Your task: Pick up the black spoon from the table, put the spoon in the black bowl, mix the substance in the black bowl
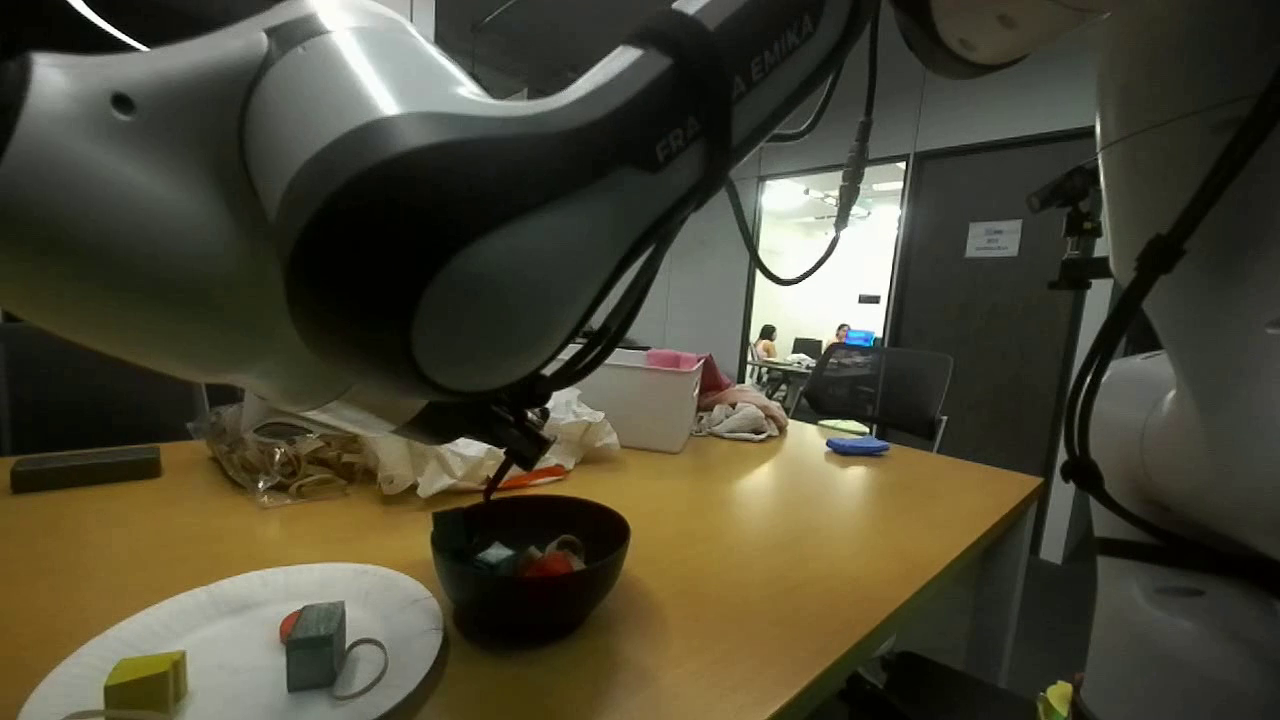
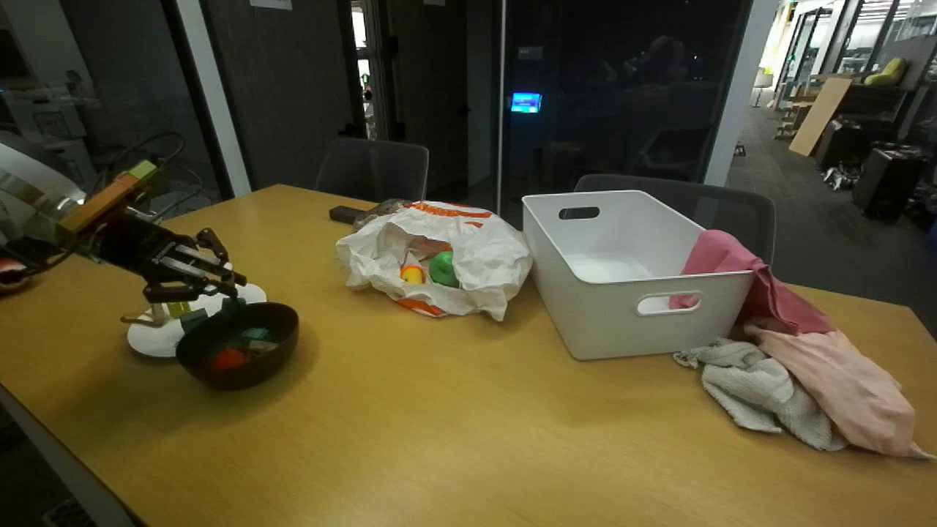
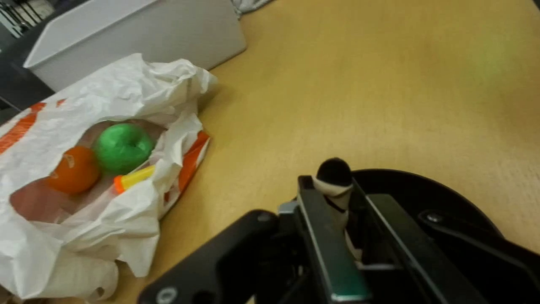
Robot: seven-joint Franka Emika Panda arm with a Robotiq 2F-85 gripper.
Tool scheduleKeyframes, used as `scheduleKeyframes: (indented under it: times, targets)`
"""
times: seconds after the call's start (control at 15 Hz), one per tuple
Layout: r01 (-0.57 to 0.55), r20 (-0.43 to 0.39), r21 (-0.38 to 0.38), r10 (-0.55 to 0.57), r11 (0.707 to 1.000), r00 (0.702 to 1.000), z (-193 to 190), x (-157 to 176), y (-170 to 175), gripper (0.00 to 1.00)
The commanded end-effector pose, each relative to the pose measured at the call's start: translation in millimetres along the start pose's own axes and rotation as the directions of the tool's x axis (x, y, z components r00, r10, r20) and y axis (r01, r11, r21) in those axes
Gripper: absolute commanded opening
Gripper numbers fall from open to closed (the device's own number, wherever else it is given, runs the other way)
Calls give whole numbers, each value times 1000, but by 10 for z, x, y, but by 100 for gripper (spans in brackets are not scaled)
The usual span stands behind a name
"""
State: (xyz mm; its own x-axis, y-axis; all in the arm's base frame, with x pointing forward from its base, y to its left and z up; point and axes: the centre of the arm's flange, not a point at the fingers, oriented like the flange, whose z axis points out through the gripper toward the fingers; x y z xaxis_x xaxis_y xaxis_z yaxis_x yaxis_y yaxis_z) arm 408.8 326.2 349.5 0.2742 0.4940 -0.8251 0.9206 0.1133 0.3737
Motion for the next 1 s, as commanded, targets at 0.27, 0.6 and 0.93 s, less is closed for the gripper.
scheduleKeyframes:
  times: [0.27, 0.6, 0.93]
  targets:
    - [59, 183, -24, -54, 998, 982, 308, -195, 85, 12]
    - [96, 259, 73, -112, 993, 959, 424, -318, 21, 12]
    - [169, 218, 220, -217, 961, 952, 624, -301, -124, 12]
